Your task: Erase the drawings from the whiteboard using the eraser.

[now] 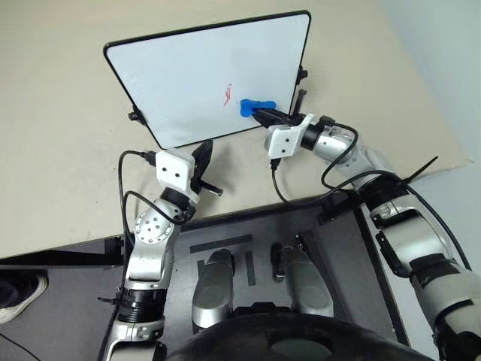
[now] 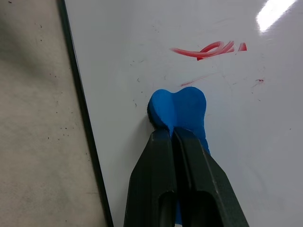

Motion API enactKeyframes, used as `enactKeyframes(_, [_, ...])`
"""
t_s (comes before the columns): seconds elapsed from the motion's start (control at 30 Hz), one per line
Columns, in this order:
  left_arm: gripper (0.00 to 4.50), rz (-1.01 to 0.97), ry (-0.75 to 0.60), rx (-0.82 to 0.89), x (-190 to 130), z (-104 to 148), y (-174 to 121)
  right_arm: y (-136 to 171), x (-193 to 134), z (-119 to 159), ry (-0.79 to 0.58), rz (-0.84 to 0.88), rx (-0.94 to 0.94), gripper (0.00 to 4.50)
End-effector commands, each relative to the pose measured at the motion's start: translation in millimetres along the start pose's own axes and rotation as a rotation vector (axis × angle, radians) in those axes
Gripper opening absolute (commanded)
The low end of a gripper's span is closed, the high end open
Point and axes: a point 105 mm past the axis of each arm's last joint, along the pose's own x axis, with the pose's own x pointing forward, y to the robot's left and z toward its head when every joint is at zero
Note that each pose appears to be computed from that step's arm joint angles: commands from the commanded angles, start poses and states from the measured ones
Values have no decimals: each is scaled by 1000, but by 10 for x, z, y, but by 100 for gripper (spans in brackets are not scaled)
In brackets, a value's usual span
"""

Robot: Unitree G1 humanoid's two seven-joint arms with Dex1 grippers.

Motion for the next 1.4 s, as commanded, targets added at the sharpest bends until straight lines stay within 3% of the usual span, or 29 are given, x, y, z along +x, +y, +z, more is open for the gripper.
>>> enactKeyframes(0.03, [0, 4, -46, 13, 15, 109, 13, -206, 28, 55, -20, -57, -40, 4])
enactKeyframes(0.3, [0, 1, -51, 11, 30, 119, 6, -641, 50, 399, -157, -206, -113, 4])
enactKeyframes(0.47, [0, -1, -52, 9, 38, 118, 0, -736, 59, 475, -182, -231, -123, 4])
enactKeyframes(0.73, [0, 1, -53, 9, 41, 120, 0, -191, 114, 340, -143, -30, -34, 4])
enactKeyframes(0.93, [0, 0, -54, 11, 40, 123, 6, -22, 134, 291, -120, 30, -8, 4])
enactKeyframes(1.4, [0, -13, -56, 13, 52, 131, -4, -604, 128, 554, -216, -222, -88, 4])
